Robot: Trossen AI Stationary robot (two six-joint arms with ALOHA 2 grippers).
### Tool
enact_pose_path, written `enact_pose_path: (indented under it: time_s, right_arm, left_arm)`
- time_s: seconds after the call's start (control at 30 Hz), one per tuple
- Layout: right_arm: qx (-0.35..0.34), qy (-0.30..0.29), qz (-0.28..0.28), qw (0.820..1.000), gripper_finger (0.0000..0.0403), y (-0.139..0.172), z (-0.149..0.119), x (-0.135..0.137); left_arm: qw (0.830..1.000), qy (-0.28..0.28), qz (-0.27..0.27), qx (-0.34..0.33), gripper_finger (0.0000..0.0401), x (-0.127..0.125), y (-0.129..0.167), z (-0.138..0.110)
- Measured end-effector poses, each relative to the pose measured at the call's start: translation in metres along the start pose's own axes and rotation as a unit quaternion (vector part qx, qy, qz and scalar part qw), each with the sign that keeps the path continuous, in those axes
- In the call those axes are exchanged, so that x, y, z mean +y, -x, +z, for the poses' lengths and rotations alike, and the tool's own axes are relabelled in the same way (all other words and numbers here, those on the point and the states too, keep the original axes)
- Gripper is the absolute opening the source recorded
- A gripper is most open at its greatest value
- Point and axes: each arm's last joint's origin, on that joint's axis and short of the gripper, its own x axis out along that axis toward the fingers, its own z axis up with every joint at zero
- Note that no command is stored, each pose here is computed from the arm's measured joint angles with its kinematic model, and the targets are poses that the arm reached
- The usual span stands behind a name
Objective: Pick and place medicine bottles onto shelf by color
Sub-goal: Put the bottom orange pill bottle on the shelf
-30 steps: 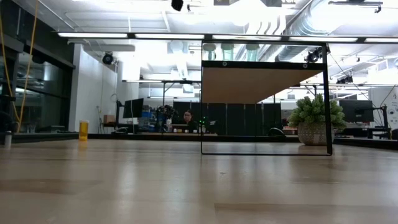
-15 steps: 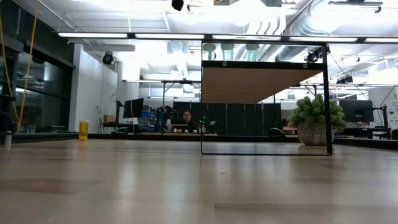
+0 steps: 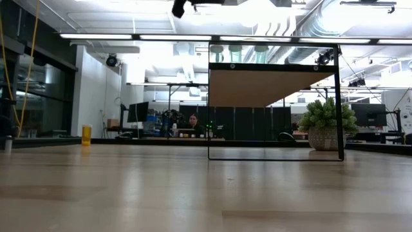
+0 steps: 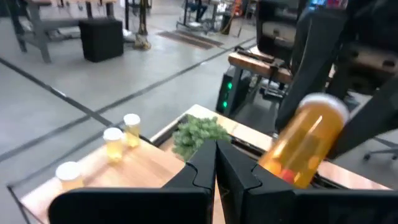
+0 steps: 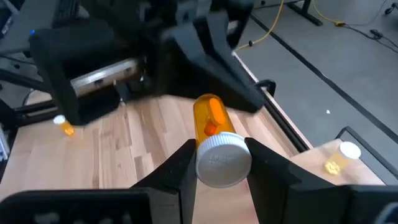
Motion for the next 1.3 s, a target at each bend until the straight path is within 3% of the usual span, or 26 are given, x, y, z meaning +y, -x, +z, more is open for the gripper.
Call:
enact_pose_path:
  time_s: [0.33,0.47,0.6,0.9,1.3]
  right_arm:
    - [-0.006,0.008,0.007,1.000,0.0104,0.001,0.001,0.000]
    - [0.012,0.003,0.001,1.000,0.0104,0.001,-0.002,0.000]
    - [0.020,0.003,0.006,1.000,0.0104,0.001,-0.004,0.000]
    - [0.031,0.004,0.007,0.999,0.0104,-0.016,-0.006,0.003]
    - [0.007,0.001,0.001,1.000,0.0104,-0.025,-0.001,0.004]
  left_arm:
    - [0.999,-0.001,-0.020,0.027,0.0000,-0.001,-0.002,-0.006]
    - [0.998,-0.040,0.034,0.032,0.0000,0.008,0.008,-0.002]
    - [0.998,-0.030,0.057,0.000,0.0000,0.021,0.020,0.015]
    - [0.999,0.005,-0.019,-0.042,0.0000,0.008,0.020,0.022]
    - [1.000,0.003,-0.012,-0.029,0.0000,-0.003,0.014,0.012]
